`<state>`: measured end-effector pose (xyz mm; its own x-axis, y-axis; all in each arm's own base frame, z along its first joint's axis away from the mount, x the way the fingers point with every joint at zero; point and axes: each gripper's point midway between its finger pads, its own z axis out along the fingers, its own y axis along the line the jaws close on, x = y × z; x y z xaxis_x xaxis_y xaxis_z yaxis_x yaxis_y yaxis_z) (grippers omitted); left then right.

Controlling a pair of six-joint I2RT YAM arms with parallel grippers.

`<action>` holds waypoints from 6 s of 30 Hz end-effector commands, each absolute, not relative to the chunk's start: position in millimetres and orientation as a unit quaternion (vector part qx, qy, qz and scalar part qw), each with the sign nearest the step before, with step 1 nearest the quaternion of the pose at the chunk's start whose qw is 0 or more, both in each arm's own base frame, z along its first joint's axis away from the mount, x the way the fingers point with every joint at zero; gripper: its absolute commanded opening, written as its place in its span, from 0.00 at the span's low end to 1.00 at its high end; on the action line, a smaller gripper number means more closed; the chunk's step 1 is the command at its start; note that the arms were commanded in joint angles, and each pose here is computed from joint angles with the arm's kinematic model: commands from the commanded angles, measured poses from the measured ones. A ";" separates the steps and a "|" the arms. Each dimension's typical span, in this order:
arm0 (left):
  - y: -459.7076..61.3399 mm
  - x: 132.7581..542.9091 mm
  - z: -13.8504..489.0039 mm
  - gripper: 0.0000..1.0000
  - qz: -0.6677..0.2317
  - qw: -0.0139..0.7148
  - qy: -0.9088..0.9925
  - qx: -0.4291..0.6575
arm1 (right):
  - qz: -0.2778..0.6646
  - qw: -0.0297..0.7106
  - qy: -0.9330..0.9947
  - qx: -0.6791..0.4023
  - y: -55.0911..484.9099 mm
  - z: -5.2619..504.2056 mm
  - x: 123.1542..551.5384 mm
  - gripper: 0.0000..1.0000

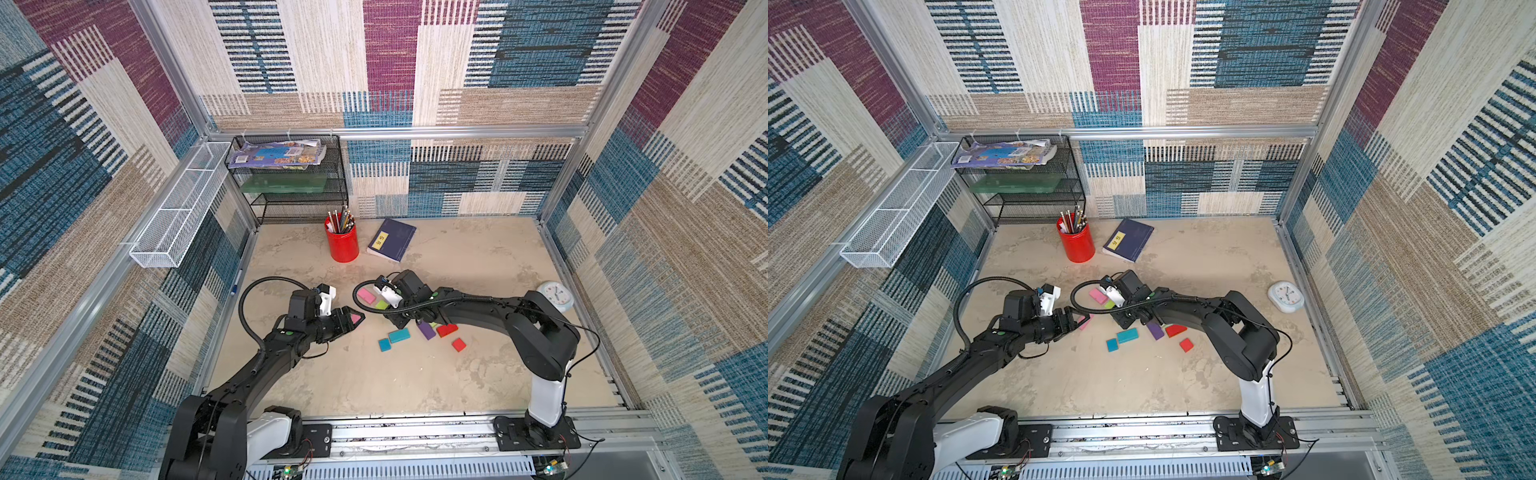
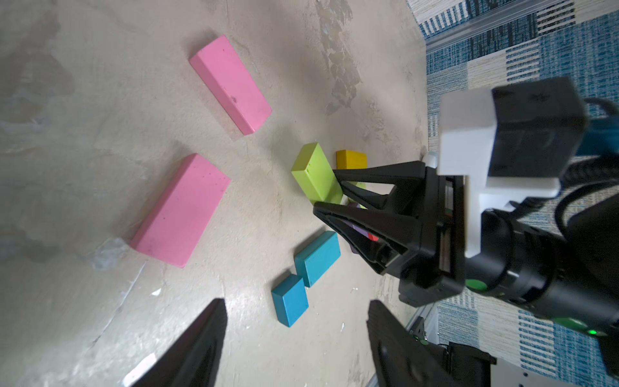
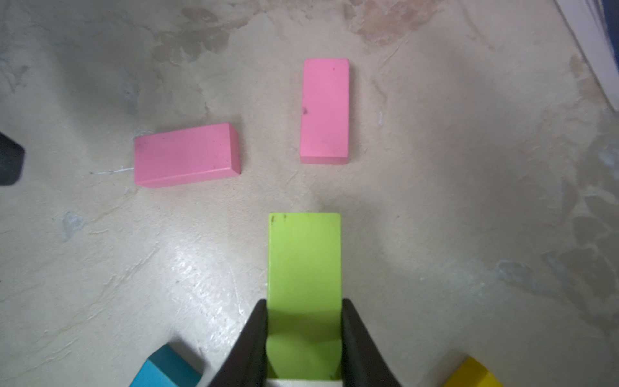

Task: Assemble the letter v with building blocks
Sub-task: Assemble the building block at the center of the board, then pick up the building block from the center of the board.

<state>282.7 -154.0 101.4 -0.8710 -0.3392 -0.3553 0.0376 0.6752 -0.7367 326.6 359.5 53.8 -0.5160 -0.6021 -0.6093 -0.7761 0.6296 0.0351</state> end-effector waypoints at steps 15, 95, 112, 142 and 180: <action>-153.3 300.6 77.0 0.81 -0.381 0.225 0.889 -0.122 | 0.143 0.282 0.857 -0.406 366.7 36.1 337.4 0.29; -186.8 331.2 3.7 0.00 -0.258 0.200 0.924 -0.198 | 0.374 0.191 0.885 -0.203 347.4 15.2 324.9 0.00; -186.3 336.8 8.7 0.00 -0.249 0.204 0.927 -0.194 | 0.369 0.185 0.889 -0.197 348.0 8.9 329.3 0.00; -179.5 319.4 87.7 0.14 -0.290 0.295 0.903 -0.114 | 0.322 0.253 0.869 -0.276 351.8 64.1 311.5 0.30; -106.9 207.6 88.4 0.90 -0.255 0.289 0.904 -0.186 | 0.179 0.252 0.817 -0.488 379.1 74.1 210.4 0.87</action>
<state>209.5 -106.4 90.8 -0.7585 -0.4741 -0.4471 -0.1729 0.8079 -0.5634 208.8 375.8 73.4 -0.4059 -0.7056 -0.5808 -0.8841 0.4641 0.0541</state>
